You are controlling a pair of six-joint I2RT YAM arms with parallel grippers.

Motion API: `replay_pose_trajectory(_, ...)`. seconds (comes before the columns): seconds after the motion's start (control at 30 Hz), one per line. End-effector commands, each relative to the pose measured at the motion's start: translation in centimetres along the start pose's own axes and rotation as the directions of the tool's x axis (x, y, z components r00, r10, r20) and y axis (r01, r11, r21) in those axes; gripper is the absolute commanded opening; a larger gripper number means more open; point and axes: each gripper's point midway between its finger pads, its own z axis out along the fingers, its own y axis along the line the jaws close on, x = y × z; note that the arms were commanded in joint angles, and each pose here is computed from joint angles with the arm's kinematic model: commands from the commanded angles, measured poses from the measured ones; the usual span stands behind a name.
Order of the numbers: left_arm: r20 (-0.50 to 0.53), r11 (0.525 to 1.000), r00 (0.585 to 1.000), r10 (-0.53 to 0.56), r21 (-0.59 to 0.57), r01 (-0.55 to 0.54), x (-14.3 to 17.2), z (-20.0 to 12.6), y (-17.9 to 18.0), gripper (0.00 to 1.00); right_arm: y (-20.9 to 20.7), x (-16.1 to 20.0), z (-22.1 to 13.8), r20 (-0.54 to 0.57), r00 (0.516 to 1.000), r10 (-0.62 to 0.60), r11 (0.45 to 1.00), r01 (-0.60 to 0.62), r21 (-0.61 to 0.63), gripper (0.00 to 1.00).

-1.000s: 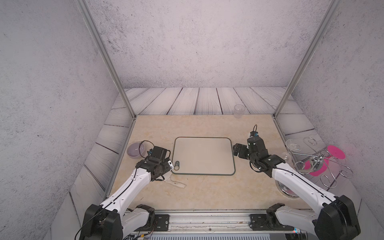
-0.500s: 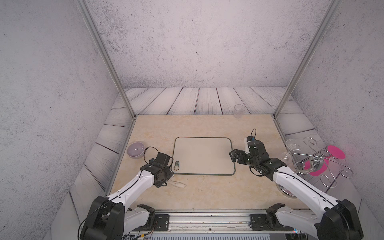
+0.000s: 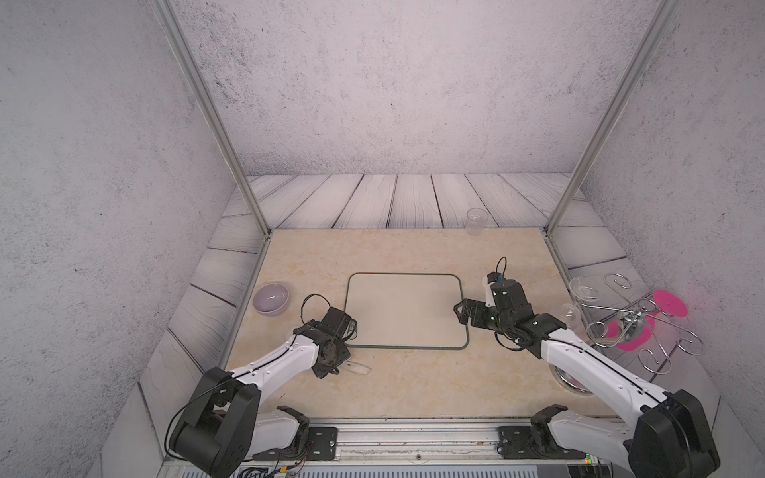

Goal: Align the knife with the edge of the cutting board
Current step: Pick up the knife at the center of the board.

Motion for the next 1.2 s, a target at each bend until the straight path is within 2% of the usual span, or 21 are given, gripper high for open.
replay_pose_trajectory(0.0, -0.041, 0.996, 0.999, -0.01, -0.093, 0.006, 1.2, 0.7, 2.0, 0.51, 0.3, 0.2, 0.2, -0.012, 1.0, -0.002, 1.0, 0.002, -0.012, 0.99)
replay_pose_trajectory(0.3, -0.026, 0.993, 1.0, 0.009, -0.115, -0.012, 0.9, 0.5, 2.4, 0.44, 0.2, 0.4, 0.5, -0.024, 1.0, -0.004, 1.0, 0.004, -0.01, 0.99)
replay_pose_trajectory(0.47, -0.052, 0.995, 0.998, 0.021, -0.095, -0.026, 1.1, 1.1, 1.7, 0.45, 0.3, 0.5, 0.6, -0.032, 0.999, -0.006, 1.0, 0.006, -0.012, 0.99)
replay_pose_trajectory(0.53, -0.054, 0.994, 0.998, 0.026, -0.103, -0.032, 1.1, 1.2, 1.8, 0.38, 0.3, 0.5, 0.7, -0.033, 0.999, -0.004, 1.0, 0.004, -0.01, 0.99)
replay_pose_trajectory(0.67, -0.045, 0.992, 0.999, 0.025, -0.123, -0.03, 1.0, 1.0, 2.1, 0.16, 0.2, 0.5, 0.7, -0.034, 0.999, -0.005, 1.0, 0.005, -0.01, 0.99)
replay_pose_trajectory(0.7, -0.041, 0.992, 0.999, 0.024, -0.124, -0.029, 0.9, 0.9, 2.2, 0.15, 0.3, 0.5, 0.7, -0.034, 0.999, -0.006, 1.0, 0.006, -0.011, 0.99)
replay_pose_trajectory(1.0, 0.03, 0.992, 0.999, 0.018, -0.127, -0.014, -0.3, -1.7, 2.8, 0.12, 0.3, 0.5, 0.8, -0.039, 0.999, -0.004, 1.0, 0.004, -0.011, 0.99)
replay_pose_trajectory(1.17, 0.074, 0.996, 0.997, 0.02, -0.083, -0.014, -1.2, -3.6, 2.2, 0.12, 0.4, 0.6, 0.9, -0.042, 0.999, -0.001, 1.0, 0.001, -0.015, 0.99)
